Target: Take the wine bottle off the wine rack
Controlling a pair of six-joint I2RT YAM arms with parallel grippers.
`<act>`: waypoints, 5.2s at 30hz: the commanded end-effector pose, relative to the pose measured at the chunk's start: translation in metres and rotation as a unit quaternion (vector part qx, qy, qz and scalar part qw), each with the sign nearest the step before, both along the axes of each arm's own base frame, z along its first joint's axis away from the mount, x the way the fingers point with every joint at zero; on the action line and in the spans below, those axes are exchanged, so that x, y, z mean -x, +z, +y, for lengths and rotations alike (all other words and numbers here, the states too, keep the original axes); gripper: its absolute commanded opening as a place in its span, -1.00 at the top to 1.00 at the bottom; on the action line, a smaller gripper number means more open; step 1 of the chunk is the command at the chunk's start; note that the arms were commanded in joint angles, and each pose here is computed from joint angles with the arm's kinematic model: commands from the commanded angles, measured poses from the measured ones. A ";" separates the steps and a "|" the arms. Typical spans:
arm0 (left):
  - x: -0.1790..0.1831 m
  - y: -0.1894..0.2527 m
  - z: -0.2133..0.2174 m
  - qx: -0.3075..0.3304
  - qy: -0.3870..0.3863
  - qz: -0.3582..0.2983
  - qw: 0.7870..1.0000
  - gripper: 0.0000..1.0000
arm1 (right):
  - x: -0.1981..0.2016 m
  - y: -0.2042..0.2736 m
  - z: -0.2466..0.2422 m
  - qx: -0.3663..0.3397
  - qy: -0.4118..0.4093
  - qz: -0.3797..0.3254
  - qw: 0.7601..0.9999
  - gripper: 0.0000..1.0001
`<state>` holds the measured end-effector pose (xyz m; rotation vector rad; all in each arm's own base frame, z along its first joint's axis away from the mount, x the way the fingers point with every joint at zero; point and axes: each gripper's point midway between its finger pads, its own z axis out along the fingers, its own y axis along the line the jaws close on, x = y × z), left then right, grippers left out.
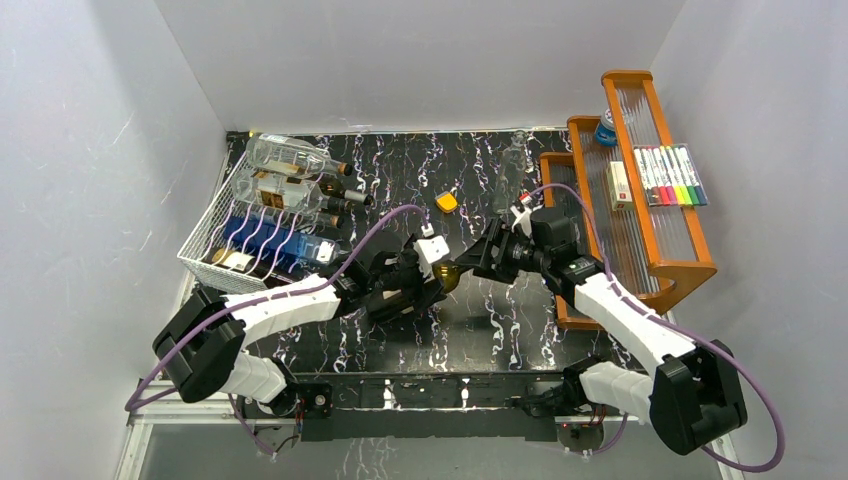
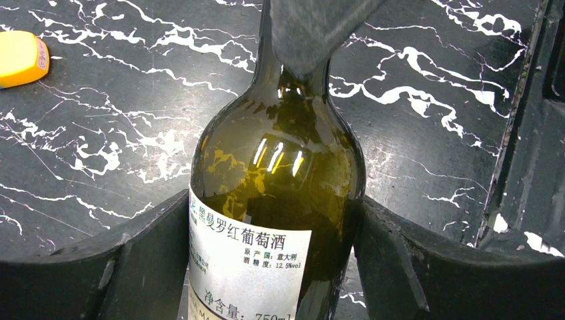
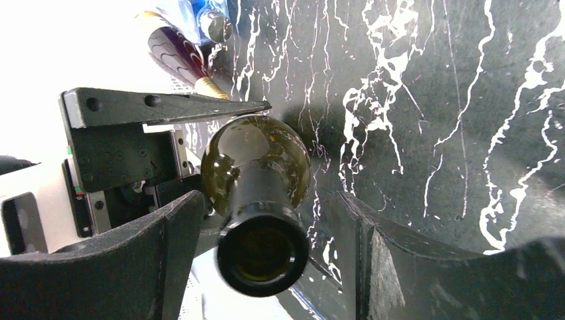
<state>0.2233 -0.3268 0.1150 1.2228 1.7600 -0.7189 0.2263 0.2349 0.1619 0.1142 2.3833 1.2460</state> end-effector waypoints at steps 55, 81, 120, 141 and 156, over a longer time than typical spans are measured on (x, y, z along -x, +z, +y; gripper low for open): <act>0.001 0.127 0.000 0.137 0.059 -0.008 0.989 -0.97 | -0.102 0.121 -0.073 0.313 -0.140 -0.284 0.895 1.00; -0.029 0.158 0.054 0.130 0.218 -0.048 0.966 -0.97 | -0.161 0.114 -0.117 0.426 -0.194 -0.249 0.848 1.00; -0.044 0.217 0.094 0.145 0.315 -0.079 0.935 -0.97 | -0.133 0.225 -0.080 0.291 -0.129 -0.332 0.888 -0.96; -0.006 0.297 0.167 0.210 0.352 -0.157 0.899 -0.97 | -0.064 0.136 0.172 0.136 0.152 -0.287 0.936 -0.96; -0.001 0.290 0.184 0.191 0.374 -0.157 0.894 -0.97 | -0.053 0.041 0.254 0.049 0.247 -0.195 0.948 -0.96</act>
